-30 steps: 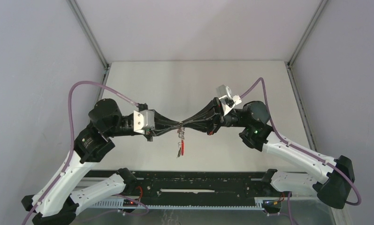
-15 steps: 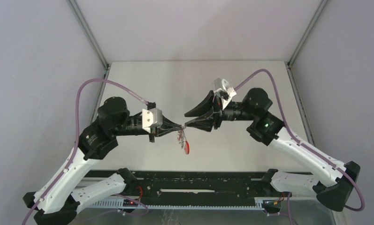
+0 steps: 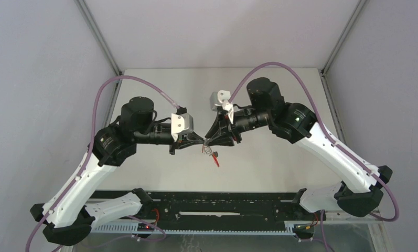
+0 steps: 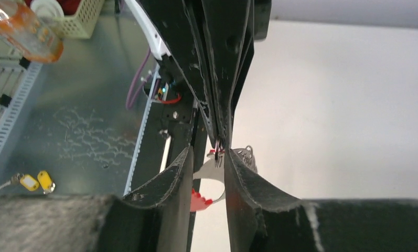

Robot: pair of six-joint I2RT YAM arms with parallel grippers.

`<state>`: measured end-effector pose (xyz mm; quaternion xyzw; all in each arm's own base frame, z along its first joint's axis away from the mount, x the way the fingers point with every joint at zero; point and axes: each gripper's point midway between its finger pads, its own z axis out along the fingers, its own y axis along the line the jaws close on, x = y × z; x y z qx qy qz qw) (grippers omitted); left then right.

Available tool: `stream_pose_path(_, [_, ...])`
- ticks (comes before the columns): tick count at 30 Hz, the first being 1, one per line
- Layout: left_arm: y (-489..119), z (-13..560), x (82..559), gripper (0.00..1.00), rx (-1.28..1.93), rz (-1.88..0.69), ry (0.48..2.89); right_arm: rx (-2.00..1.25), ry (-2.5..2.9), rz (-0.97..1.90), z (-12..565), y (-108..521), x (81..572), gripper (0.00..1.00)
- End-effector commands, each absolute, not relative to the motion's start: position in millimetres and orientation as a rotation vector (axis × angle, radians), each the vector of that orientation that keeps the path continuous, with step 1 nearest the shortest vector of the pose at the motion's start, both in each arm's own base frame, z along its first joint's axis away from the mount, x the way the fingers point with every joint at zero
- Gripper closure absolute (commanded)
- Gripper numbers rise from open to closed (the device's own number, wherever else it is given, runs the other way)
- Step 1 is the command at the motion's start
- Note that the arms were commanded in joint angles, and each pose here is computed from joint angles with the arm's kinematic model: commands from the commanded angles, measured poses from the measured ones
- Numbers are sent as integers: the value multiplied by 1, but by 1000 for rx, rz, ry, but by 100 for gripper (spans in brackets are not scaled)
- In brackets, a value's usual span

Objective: Put the keys on the keyring

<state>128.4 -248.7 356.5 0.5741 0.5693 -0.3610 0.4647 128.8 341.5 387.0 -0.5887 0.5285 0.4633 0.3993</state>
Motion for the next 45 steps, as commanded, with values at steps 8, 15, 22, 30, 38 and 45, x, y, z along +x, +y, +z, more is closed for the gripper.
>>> stream_pose_path(8, [-245,374,121,100,1460,-862,1319,-1566,1375,1035,377,344,132,72])
stream_pose_path(15, [-246,369,121,100,1478,-861,1325,-1539,1341,1034,384,345,131,72])
stream_pose_path(22, [-247,374,121,100,1471,-861,1309,-1553,1366,1074,377,351,128,81])
stream_pose_path(30, [-248,376,121,100,1471,-860,1287,-1518,1413,1102,373,359,132,100])
stream_pose_path(38, [-247,389,126,100,1431,-824,1256,-1435,1427,1174,367,362,129,100])
stream_pose_path(45, [-244,391,128,68,1400,-809,1263,-1351,1397,1235,370,362,125,100])
